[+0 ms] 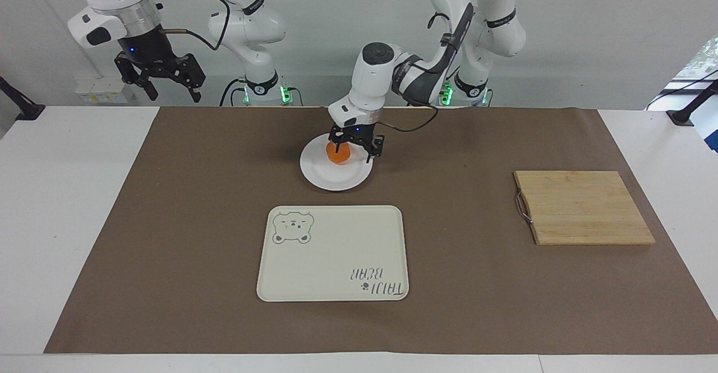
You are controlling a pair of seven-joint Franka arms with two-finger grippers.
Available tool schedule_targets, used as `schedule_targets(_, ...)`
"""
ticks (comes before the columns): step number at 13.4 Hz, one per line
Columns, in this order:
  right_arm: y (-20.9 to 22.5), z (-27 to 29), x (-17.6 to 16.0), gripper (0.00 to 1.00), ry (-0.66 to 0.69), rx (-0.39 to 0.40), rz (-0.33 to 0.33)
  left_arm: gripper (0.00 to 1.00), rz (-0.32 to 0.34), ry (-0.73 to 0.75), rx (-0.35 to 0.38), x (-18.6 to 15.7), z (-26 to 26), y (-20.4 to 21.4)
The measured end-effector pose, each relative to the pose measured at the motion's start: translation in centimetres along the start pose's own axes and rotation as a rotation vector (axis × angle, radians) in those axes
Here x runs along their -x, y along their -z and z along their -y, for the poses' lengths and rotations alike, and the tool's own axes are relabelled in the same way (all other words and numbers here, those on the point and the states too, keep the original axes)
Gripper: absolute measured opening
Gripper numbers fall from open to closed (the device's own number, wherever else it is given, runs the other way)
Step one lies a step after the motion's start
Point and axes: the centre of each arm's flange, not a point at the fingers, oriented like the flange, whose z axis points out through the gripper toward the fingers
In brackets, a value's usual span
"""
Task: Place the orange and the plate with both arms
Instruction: 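Lower the orange onto the white plate and open the left gripper, then withdraw the left gripper to the board while the right gripper reaches forward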
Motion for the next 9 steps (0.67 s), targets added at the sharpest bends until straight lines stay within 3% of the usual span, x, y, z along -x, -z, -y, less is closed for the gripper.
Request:
schedule_targets(3, 0.0, 1.0, 0.1, 1.00, 0.023, -0.020, 0.002, 1.00, -0.009, 0.048, -0.072, -2.8, 7.8, 2.5)
schedule_targets(6, -1.0, 2.0, 0.1, 1.00, 0.031, -0.111, 0.028, 1.00, 0.003, 0.062, -0.100, -4.7, 16.8, 5.1)
schedule_targets(9, -2.8, 3.2, 0.0, 1.00, 0.033, -0.208, 0.055, 1.00, -0.001, 0.036, -0.118, -4.4, 24.6, 11.3)
